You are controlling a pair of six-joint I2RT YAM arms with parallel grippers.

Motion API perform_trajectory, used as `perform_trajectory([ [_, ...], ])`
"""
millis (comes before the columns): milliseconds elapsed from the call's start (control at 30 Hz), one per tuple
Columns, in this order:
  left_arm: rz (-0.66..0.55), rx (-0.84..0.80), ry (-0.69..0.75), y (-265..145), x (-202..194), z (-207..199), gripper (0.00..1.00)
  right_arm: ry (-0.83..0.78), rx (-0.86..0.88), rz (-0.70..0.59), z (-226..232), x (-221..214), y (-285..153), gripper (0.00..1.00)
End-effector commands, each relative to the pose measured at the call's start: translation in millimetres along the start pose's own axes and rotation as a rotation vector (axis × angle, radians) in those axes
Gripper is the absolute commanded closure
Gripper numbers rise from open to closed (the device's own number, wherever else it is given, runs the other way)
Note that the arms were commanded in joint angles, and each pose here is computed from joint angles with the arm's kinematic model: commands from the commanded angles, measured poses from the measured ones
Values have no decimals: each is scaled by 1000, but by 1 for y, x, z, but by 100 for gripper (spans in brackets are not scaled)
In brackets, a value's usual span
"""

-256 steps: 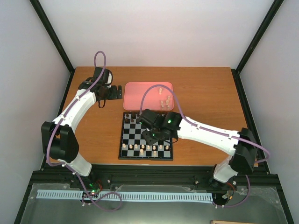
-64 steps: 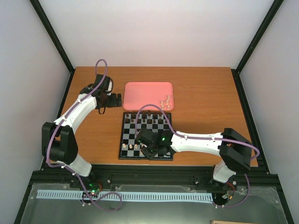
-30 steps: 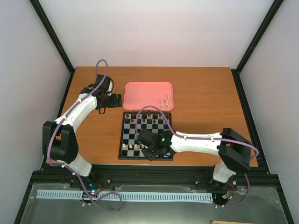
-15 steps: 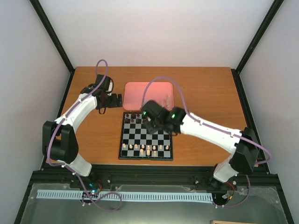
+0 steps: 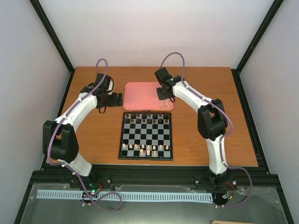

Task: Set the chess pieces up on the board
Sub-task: Pick up the chess piece from the storage box.

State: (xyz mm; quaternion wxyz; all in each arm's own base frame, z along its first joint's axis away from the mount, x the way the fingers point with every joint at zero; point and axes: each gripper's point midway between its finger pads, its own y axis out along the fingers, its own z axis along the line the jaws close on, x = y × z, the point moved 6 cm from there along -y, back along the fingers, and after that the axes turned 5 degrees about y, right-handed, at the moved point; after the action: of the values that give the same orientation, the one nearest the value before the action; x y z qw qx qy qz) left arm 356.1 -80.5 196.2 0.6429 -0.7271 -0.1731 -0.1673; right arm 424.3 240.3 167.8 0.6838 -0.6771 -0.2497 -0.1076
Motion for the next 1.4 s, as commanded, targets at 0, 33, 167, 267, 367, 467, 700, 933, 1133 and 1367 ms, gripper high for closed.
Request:
perform_trajectory([
  [0, -1, -9, 6, 2, 7, -3, 0, 40, -22, -20, -21, 24, 17, 64],
  [33, 4, -7, 7, 4, 7, -2, 0, 46, -25, -17, -24, 27, 23, 64],
  [167, 12, 1, 12, 8, 8, -2, 0, 62, -19, 10, -30, 33, 42, 64],
  [267, 22, 0, 11, 12, 7, -2, 0, 66, 15, 34, -28, 33, 52, 64],
  [367, 24, 0, 11, 14, 8, -2, 0, 64, 2, 49, -29, 31, 57, 64],
  [467, 28, 4, 13, 15, 7, -2, 0, 74, -15, 74, -34, 25, 62, 64],
  [700, 34, 8, 16, 17, 6, -1, 0, 85, -15, 118, -39, 15, 76, 65],
  [933, 33, 13, 17, 16, 7, -1, 0, 89, -7, 145, -43, 13, 88, 68],
  [1133, 33, 16, 15, 15, 7, 0, 0, 92, 10, 144, -43, 17, 91, 74],
  [1367, 29, 18, 14, 14, 8, 0, 0, 87, 23, 125, -43, 22, 84, 87],
])
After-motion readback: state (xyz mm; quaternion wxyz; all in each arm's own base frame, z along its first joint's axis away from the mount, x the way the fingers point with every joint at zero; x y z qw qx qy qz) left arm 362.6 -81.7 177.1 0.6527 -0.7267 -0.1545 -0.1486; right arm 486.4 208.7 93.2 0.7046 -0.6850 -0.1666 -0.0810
